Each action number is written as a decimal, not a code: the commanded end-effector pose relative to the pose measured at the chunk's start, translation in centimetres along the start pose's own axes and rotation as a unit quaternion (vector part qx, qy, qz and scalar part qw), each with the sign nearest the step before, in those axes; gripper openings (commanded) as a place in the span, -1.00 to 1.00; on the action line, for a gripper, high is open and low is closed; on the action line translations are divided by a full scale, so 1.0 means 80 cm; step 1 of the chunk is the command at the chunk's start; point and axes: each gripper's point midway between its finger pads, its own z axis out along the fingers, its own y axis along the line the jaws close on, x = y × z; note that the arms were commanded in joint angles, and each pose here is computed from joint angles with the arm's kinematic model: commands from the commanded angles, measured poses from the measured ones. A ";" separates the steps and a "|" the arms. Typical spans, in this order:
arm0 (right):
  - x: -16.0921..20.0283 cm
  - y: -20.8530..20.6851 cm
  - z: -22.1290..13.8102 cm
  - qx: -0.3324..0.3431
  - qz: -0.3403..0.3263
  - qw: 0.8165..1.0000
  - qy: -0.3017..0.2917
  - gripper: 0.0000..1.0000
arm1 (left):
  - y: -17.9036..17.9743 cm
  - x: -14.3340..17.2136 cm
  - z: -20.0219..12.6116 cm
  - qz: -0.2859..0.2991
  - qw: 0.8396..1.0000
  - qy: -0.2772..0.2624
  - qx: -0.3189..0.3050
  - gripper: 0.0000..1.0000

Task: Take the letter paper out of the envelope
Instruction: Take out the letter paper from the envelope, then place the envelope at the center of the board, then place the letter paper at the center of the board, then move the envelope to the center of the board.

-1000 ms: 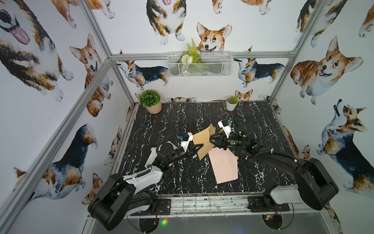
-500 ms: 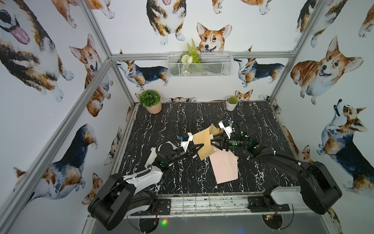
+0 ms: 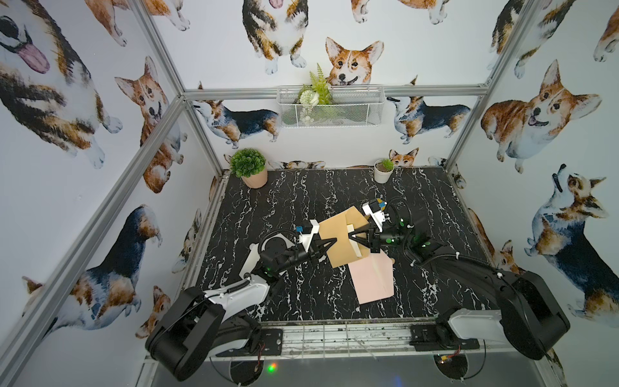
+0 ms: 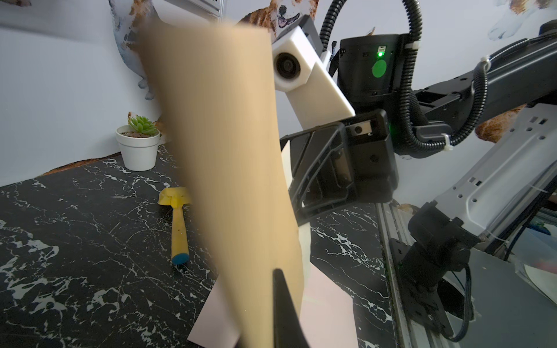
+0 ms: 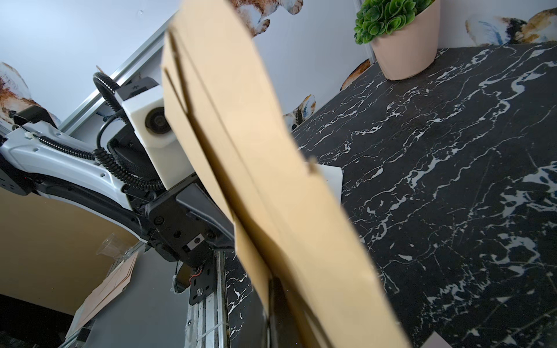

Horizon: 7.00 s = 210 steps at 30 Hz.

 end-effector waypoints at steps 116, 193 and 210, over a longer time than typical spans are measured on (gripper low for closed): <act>0.094 -0.003 -0.002 0.116 0.102 0.985 0.079 -1.00 | 0.390 0.075 -0.060 -0.303 0.856 0.145 -0.393 -0.19; 0.160 -0.097 -0.139 0.488 0.155 0.843 0.163 0.29 | 0.150 0.094 0.010 -0.130 0.939 0.172 -0.269 -0.05; 0.228 -0.107 -0.165 0.518 0.214 0.820 0.119 0.11 | 0.152 0.101 0.010 -0.122 0.938 0.176 -0.273 -0.04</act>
